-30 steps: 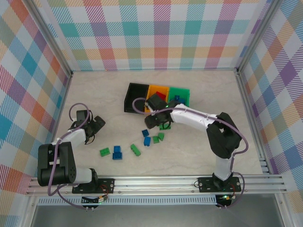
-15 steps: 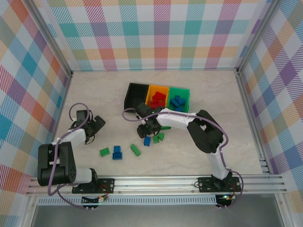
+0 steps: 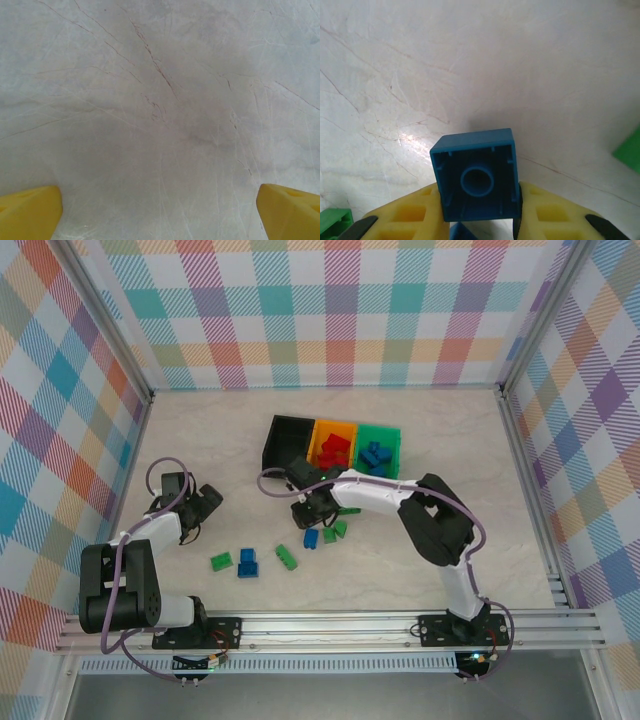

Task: Sort the legos into containers by color
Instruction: Pick up the lego from the center of the table, then place the lego in the container, then pick up the lego from the center of the table.

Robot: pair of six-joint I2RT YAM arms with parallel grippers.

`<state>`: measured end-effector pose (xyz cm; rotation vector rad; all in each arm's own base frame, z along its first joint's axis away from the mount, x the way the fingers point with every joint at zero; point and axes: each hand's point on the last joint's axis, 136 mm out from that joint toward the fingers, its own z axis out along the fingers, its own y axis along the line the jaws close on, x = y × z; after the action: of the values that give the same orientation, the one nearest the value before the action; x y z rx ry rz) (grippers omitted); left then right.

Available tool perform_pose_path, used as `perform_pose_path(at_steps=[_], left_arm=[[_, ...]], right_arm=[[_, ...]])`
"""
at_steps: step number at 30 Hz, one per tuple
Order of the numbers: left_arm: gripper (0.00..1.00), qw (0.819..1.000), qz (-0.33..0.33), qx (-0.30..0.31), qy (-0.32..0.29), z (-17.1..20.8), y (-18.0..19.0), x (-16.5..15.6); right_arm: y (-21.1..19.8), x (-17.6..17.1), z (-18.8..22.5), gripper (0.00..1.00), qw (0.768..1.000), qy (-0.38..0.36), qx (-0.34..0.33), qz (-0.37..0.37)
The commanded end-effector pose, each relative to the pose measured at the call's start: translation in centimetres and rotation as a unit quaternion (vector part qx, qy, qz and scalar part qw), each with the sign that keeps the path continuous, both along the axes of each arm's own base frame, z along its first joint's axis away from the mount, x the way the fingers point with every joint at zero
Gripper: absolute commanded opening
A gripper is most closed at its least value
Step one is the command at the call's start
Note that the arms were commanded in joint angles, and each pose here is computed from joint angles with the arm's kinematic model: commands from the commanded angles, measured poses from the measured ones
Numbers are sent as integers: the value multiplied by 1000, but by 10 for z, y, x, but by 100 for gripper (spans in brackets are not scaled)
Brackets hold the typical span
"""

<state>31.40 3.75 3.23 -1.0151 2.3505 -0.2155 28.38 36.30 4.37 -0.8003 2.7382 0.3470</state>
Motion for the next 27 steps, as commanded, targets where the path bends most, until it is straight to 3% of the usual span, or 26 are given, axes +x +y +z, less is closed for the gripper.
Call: perform_pose_path(at_steps=[1, 6, 12, 15, 17, 21, 27], left_arm=[[100, 995, -57, -80, -23, -3, -35, 13], [100, 994, -60, -83, -25, -3, -36, 14], [100, 995, -59, -83, -23, -4, -36, 14], [100, 995, -58, -82, -21, -6, -36, 14], [100, 995, -58, -84, -22, -6, -36, 14], [100, 994, -58, -86, -21, -7, -37, 14], [100, 993, -61, -99, -20, -11, -41, 16]], right_arm=[[-26, 29, 53, 28, 997, -56, 29, -39], [-92, 79, 81, 30, 984, -101, 47, -140], [-146, 118, 78, 35, 969, -144, -26, -201], [-155, 120, 74, 52, 965, -146, -64, -207], [-149, 114, 71, 62, 970, -137, -54, -194], [-116, 81, 65, 65, 986, -109, -24, -125], [-47, -15, 49, 65, 999, -21, 15, 20]])
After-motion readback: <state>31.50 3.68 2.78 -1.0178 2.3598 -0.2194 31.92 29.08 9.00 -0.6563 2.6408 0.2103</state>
